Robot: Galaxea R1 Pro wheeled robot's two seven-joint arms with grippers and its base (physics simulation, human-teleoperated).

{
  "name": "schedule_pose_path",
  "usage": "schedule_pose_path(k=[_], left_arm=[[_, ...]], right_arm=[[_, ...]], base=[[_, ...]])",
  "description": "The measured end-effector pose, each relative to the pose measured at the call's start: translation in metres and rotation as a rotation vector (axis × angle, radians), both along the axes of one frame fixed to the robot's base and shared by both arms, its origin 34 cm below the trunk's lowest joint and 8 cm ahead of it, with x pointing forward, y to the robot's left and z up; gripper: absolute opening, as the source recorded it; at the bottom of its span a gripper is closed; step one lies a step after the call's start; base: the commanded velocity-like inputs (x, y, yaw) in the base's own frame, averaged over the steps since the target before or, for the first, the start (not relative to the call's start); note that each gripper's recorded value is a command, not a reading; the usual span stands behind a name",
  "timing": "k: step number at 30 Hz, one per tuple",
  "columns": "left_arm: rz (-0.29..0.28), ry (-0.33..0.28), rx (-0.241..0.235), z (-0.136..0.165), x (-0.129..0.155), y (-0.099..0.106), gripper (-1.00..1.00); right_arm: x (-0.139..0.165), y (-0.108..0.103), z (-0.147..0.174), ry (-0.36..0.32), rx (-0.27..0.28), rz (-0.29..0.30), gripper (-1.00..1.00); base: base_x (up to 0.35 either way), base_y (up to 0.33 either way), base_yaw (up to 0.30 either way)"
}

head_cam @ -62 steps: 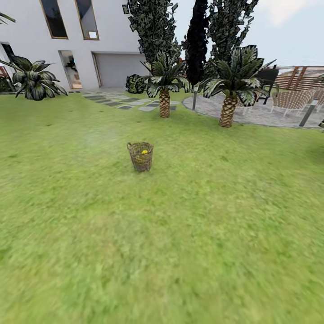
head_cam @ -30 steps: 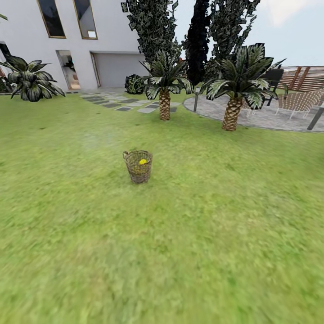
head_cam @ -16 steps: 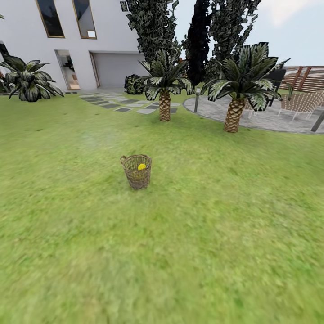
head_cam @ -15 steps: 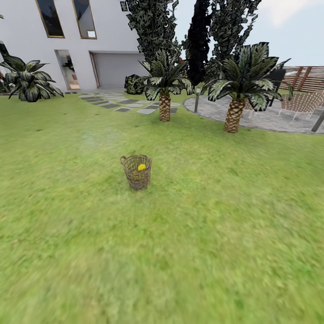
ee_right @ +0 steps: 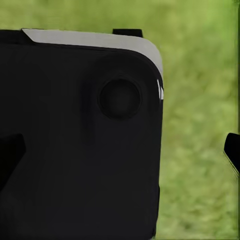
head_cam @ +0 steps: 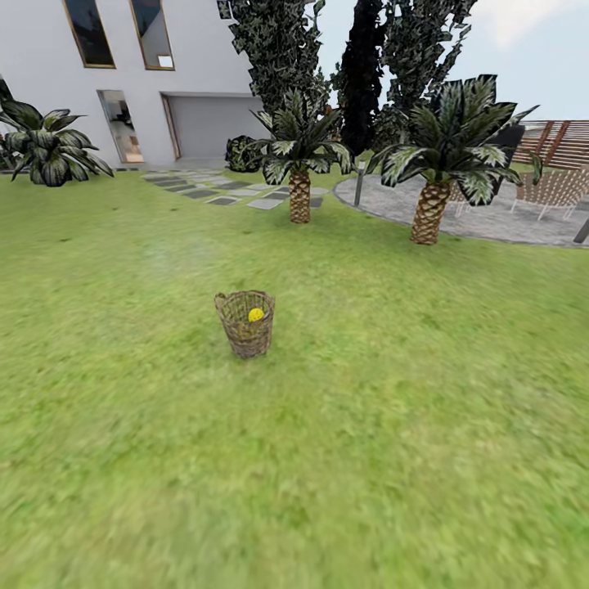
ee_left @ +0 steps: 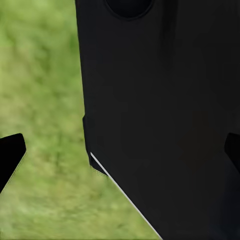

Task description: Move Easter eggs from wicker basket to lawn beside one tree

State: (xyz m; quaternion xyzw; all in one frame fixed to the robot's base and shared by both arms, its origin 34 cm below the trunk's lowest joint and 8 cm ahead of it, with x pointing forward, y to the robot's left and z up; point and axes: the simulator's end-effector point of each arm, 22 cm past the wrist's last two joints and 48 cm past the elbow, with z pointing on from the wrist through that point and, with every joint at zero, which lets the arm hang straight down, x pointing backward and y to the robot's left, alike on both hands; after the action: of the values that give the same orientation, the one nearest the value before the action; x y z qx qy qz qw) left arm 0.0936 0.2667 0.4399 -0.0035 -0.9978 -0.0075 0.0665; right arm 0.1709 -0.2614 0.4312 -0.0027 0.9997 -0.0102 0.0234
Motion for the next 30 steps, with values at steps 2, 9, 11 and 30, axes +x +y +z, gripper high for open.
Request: schedule_pose_path(k=[2, 9, 11, 30], left_arm=[[0.0, 0.0, 0.0, 0.0, 0.0, 0.0, 1.0], [0.0, 0.0, 0.0, 0.0, 0.0, 0.0, 1.0], [0.001, 0.0, 0.0, 0.0, 0.0, 0.0, 1.0], [0.0, 0.0, 0.0, 0.0, 0.0, 0.0, 1.0]], right_arm=[[-0.0003, -0.0002, 0.0, 0.001, 0.0, 0.0, 1.0], [-0.0005, -0.0003, 0.0, 0.001, 0.0, 0.0, 1.0], [-0.0005, -0.0003, 0.0, 0.001, 0.0, 0.0, 1.0], [0.0024, -0.0001, -0.0001, -0.005, 0.0, -0.003, 1.0]], base=[[0.337, 0.0, 0.0], [0.337, 0.0, 0.0], [0.337, 0.0, 0.0], [0.337, 0.0, 0.0]])
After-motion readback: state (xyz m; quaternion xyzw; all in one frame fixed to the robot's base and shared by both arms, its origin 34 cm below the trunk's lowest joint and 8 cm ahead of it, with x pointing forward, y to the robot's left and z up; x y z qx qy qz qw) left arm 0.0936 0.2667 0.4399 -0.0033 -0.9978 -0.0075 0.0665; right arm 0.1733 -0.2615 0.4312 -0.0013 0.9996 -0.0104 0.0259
